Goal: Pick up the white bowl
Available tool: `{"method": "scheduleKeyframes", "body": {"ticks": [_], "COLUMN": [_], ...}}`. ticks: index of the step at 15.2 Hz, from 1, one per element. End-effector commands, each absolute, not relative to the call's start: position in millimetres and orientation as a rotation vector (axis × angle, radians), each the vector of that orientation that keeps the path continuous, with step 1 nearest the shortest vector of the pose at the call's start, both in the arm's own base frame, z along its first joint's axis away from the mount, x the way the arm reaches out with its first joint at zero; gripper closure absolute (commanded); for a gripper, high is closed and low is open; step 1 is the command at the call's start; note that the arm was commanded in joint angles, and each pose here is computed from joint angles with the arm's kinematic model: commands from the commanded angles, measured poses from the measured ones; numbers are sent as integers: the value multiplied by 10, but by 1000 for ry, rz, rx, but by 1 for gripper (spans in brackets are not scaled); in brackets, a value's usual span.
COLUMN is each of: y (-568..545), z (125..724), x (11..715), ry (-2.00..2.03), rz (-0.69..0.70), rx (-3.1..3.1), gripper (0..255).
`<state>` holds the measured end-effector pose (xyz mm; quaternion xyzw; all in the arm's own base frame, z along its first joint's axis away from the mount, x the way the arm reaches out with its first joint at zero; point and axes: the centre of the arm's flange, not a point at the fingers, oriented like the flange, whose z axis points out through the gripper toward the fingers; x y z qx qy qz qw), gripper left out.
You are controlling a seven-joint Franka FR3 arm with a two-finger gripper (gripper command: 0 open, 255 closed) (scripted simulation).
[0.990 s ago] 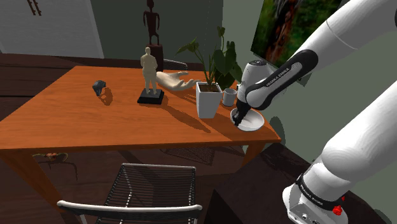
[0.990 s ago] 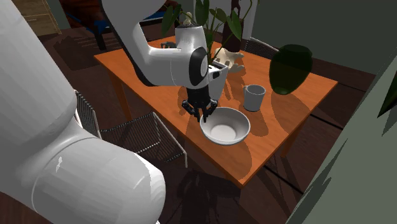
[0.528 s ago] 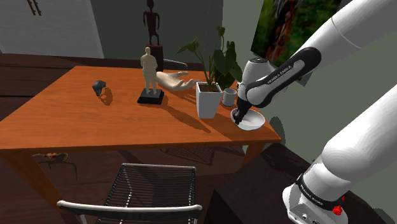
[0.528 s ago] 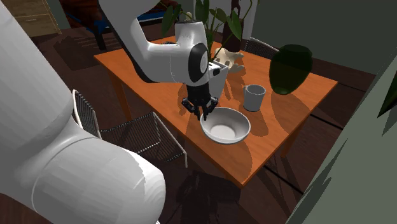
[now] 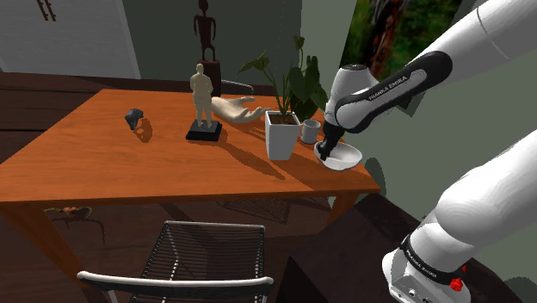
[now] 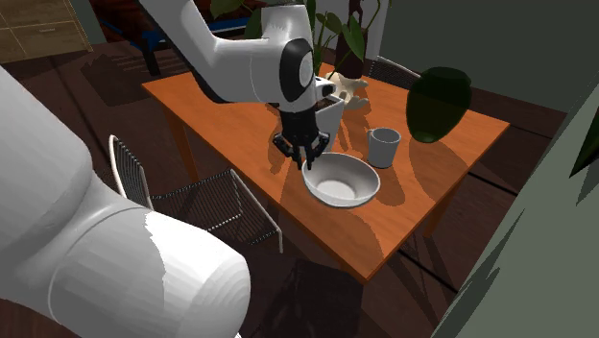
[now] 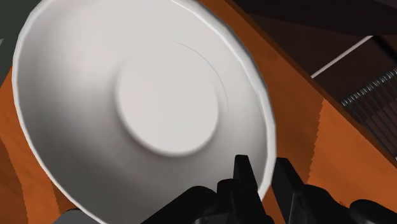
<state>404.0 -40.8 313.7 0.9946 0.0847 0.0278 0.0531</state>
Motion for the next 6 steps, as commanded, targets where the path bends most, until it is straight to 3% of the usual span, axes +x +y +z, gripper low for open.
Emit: {"method": "scheduleKeyframes", "body": {"ticks": [1, 6], "y": [-409, -409], "z": [3259, 3425], "x": [4034, 4034], "ry": [258, 258], "rz": [85, 85], "rx": [3023, 3023], "gripper": [255, 255]}}
